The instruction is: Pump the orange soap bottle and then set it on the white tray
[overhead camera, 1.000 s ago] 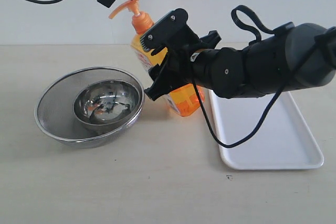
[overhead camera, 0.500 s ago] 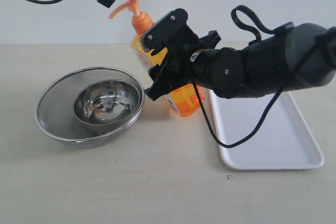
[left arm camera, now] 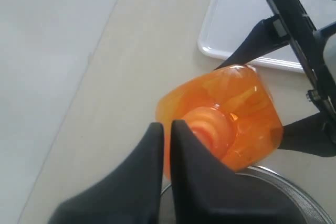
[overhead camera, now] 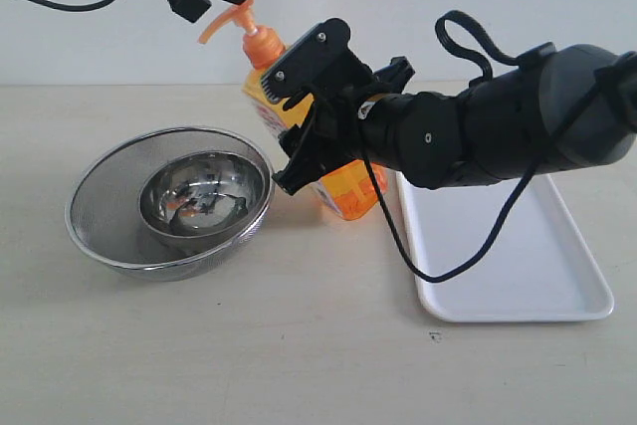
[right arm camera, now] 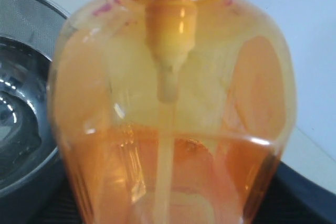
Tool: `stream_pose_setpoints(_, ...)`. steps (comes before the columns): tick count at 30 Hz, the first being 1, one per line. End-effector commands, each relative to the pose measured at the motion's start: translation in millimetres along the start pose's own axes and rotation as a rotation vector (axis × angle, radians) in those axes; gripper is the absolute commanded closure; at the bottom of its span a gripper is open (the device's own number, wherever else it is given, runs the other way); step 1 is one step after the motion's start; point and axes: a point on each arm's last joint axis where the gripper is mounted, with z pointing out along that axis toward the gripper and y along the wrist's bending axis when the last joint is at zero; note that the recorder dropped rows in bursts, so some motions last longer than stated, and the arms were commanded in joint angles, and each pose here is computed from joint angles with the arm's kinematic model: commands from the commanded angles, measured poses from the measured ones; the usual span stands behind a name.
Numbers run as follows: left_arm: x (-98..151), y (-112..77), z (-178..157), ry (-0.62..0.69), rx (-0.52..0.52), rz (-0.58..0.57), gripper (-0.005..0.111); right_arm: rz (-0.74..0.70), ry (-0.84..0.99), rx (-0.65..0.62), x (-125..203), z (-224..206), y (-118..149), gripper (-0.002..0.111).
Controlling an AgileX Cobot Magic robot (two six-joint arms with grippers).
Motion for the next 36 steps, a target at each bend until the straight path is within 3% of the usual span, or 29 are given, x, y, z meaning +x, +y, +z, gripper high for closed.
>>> stream_pose_setpoints(1,9.7,-16.2,15.9,0.087,0.131,0.02,0.102,-0.015,-0.034,0.002,-8.2,-2.9,1.4,0.108)
stream_pose_setpoints(27,-26.2,-9.5,-53.8,-0.005,-0.084,0.101,0.102,-0.012,-0.034,0.003,-8.2,-2.9,1.3,0.108)
stream_pose_setpoints(36,-22.7,-5.1,-74.6,0.039,-0.158,0.067,0.102,-0.012,-0.034,0.003,-8.2,-2.9,1.3,0.108)
